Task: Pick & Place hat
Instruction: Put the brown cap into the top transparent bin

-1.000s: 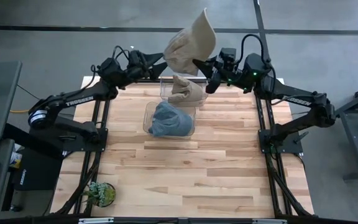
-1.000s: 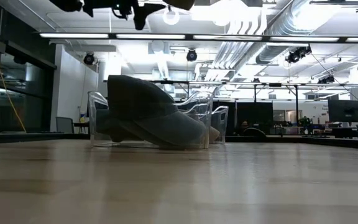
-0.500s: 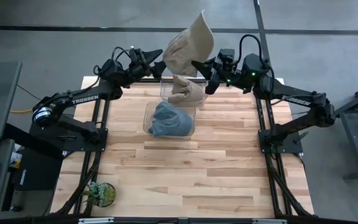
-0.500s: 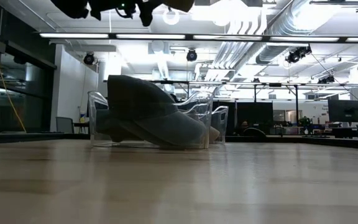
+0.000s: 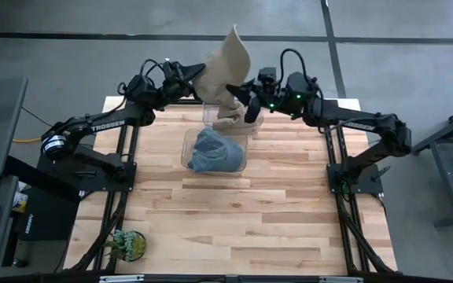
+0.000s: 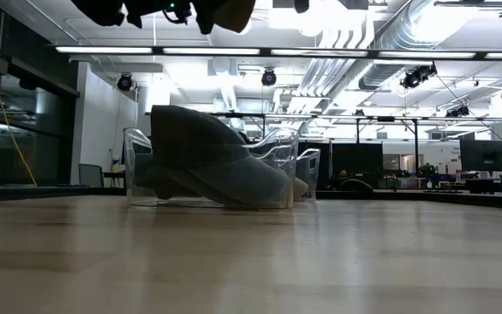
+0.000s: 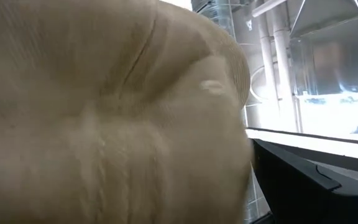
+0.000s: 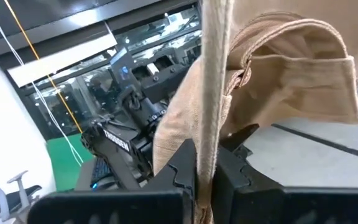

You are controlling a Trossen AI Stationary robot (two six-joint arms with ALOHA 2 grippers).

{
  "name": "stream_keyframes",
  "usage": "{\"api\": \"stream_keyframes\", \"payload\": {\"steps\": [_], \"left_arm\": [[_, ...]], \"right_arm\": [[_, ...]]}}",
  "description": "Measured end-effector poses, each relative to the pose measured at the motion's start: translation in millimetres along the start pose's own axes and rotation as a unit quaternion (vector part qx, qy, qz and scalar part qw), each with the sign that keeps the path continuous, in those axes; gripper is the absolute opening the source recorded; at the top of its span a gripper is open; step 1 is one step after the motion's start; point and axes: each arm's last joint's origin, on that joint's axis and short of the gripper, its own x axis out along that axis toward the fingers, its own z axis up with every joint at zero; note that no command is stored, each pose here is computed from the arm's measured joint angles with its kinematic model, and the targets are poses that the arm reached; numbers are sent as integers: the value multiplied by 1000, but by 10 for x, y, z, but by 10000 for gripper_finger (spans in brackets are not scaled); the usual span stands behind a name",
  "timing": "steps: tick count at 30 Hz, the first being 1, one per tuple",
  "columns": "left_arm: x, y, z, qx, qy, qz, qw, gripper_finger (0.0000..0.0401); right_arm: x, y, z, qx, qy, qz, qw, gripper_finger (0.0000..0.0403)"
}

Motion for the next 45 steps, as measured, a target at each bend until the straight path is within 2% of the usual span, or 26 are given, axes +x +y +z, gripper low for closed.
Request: {"api": "stream_keyframes", "payload": {"steps": [4,8,14,18,20,29,37,45], "left_arm": [[0,0,-1,-1,1,0,1000,295],[0,0,-1,-8,2,0,1000,255],[0,0,-5,-11,8,1,1000,141],[0,1,-5,7,8,1,1000,38],[0,1,-3,11,6,1,1000,12],[-1,8,1,14,-2,4,1000,1],[-2,8,1,13,-2,5,1000,0],[-1,11,0,17,3,7,1000,0]], "right_arm": [[16,-11,-23,-2,4,-4,1000,12],[9,-8,-11,-9,0,-6,1000,12],[6,-10,-12,-9,2,-9,1000,12],[5,-18,-32,-10,12,-13,1000,12],[5,-19,-35,-10,13,-14,1000,12],[2,-28,-55,-13,25,-18,999,14],[2,-23,-62,-13,32,-7,999,85],[-130,-49,1,-10,65,-14,998,126]]}}
